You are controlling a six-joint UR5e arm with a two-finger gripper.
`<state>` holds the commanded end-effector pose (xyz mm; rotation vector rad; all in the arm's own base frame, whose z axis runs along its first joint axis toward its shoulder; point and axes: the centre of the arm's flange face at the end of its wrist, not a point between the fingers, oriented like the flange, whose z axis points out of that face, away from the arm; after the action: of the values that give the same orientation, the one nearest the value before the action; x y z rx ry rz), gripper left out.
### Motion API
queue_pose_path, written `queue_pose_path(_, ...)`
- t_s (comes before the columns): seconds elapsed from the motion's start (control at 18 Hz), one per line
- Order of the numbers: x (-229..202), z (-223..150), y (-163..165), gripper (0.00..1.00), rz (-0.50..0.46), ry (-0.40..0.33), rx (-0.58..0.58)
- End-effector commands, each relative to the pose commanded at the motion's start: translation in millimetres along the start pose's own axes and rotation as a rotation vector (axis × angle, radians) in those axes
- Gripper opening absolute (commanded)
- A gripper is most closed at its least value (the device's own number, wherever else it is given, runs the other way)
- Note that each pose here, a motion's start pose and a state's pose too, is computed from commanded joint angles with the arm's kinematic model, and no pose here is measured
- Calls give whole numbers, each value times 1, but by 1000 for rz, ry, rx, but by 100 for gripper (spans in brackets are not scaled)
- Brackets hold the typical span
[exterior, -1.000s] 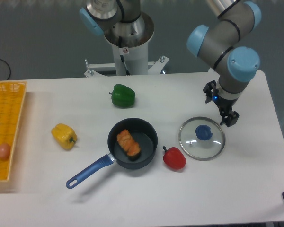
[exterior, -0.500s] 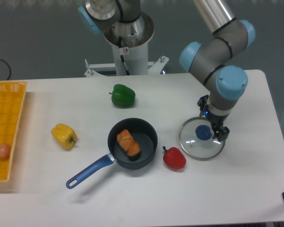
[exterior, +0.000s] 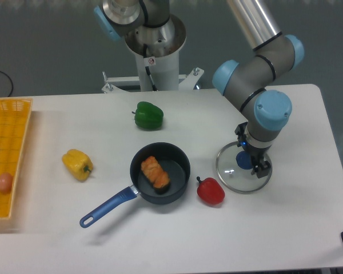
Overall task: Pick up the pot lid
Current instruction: 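Lower the gripper down onto the blue knob of the lid, then close the gripper around the blue knob of the glass lid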
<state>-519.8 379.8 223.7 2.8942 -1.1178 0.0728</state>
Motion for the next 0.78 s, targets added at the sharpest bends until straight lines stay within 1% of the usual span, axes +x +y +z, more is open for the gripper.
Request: queue_pose_path(0.78, 3, 17, 3, 100, -5, 30, 7)
